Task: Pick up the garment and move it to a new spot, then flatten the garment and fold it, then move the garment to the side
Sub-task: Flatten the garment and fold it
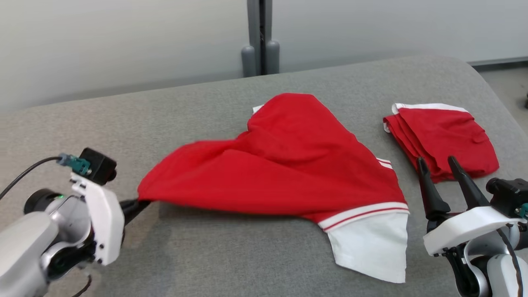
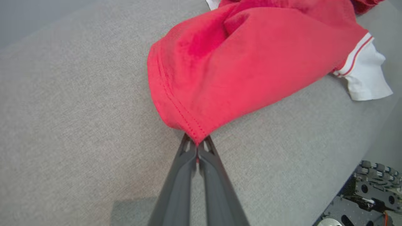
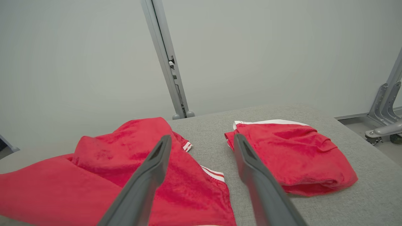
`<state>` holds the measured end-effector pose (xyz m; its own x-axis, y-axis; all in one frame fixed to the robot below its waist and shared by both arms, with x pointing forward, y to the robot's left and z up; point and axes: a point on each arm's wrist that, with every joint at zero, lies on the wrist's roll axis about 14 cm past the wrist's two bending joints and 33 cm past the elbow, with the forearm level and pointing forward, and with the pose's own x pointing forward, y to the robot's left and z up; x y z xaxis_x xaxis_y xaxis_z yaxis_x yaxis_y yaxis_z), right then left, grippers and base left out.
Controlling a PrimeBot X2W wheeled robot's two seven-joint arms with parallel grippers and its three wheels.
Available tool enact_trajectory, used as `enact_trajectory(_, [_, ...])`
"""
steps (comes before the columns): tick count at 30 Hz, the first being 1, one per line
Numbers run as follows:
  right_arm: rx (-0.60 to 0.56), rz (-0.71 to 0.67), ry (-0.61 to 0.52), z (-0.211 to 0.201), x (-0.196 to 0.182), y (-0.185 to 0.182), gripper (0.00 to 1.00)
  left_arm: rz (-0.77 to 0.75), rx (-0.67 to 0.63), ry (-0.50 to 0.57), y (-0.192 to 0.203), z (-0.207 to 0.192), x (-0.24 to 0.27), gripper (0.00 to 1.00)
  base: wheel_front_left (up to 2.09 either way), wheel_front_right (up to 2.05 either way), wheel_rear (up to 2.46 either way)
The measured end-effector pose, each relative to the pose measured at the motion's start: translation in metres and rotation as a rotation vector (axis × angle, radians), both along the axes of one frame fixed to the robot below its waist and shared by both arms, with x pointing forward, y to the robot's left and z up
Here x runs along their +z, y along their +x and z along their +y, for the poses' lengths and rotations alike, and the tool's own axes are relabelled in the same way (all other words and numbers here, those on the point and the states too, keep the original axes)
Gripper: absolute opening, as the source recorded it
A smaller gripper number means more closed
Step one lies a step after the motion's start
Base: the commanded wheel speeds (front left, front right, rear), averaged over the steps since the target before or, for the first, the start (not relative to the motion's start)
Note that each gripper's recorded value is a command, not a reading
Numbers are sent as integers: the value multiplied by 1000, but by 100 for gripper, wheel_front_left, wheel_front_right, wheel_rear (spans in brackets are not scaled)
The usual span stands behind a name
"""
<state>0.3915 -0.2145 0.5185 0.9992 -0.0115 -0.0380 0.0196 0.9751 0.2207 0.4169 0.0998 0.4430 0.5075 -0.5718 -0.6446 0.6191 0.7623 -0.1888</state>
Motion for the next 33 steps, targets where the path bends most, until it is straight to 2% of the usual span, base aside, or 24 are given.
enact_trajectory(9, [40, 69, 1, 6, -11, -2, 100, 171, 21, 90, -62, 49, 1, 0, 0, 0, 0])
enact_trajectory(15, [32, 116, 0, 1, -20, -4, 100, 340, 35, 121, -109, 52, -34, 0, 0, 0, 0])
enact_trajectory(17, [28, 128, -1, 0, -24, -5, 100, 336, 55, 107, -111, 49, -41, 0, 0, 0, 0])
enact_trajectory(18, [28, 134, -1, 0, -25, -5, 100, 329, 63, 100, -111, 47, -43, 43, 0, 0, 0])
enact_trajectory(19, [29, 137, -2, 0, -26, -5, 100, 321, 79, 84, -110, 45, -46, 100, 0, 0, 0])
enact_trajectory(22, [33, 134, -6, 2, -26, -4, 100, 228, 133, 6, -96, 36, -42, 100, 0, 0, 0])
enact_trajectory(26, [49, 121, -2, 10, -26, -1, 100, 3, 249, -108, -58, 36, -14, 100, 0, 0, 0])
enact_trajectory(33, [90, 114, 1, 25, -27, 3, 100, -228, 473, -258, -42, 47, 13, 100, 0, 0, 0])
